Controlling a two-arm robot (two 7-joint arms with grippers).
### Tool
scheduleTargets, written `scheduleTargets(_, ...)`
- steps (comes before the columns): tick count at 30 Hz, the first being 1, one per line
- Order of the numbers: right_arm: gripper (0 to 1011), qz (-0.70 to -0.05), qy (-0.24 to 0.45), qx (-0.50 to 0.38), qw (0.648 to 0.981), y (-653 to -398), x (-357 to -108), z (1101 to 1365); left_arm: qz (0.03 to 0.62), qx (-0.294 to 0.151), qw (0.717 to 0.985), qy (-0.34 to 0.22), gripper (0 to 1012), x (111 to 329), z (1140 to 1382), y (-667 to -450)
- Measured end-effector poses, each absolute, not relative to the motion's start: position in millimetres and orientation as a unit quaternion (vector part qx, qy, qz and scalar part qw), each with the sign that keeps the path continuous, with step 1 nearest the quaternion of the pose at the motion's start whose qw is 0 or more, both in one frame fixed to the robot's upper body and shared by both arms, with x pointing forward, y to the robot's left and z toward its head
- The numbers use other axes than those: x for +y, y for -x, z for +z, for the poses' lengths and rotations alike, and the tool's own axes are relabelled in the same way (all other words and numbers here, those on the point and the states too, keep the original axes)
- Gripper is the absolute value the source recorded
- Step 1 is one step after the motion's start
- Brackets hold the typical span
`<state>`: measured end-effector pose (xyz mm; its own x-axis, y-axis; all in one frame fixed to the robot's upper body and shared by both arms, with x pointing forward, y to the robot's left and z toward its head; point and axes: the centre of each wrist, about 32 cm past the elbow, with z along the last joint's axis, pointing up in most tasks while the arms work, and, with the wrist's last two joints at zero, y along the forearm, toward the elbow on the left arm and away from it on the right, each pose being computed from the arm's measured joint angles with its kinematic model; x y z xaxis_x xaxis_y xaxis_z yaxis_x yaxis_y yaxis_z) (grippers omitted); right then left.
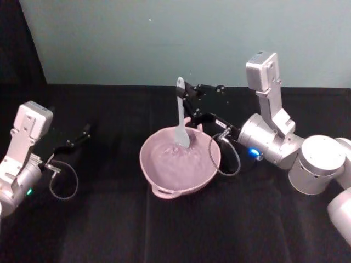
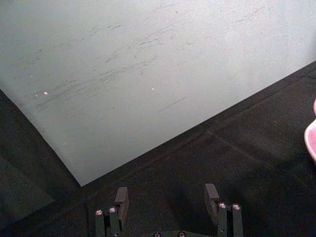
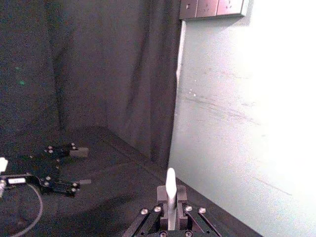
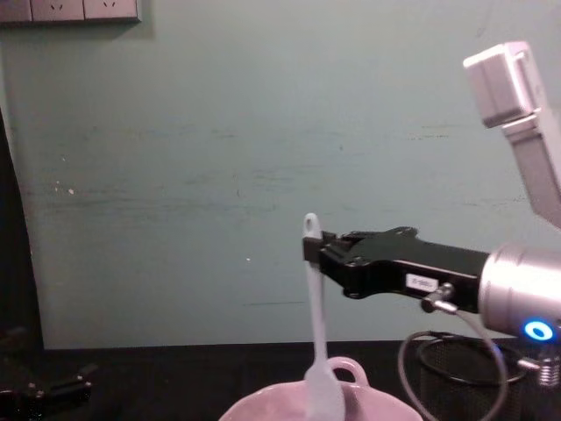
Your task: Use the one hand to pick up the spoon and stir the clear water in the bowl.
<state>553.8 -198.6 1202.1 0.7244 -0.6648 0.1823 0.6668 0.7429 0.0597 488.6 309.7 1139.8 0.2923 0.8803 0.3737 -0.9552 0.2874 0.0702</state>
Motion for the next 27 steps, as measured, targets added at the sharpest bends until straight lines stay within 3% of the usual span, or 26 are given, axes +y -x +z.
scheduleTargets(13,106,-0.313,0.03,-0.094,0.945,-522.5,-227.2,1222.5,0.58,-0.132,0.791,-0.141,1011,309.7,1139.8,-488.6)
scheduleTargets(27,106,-0.27,0.014,-0.039,0.962,-513.7,-208.3,1220.4,0.58,-0.132,0.791,-0.141,1011,309.7,1139.8,-488.6)
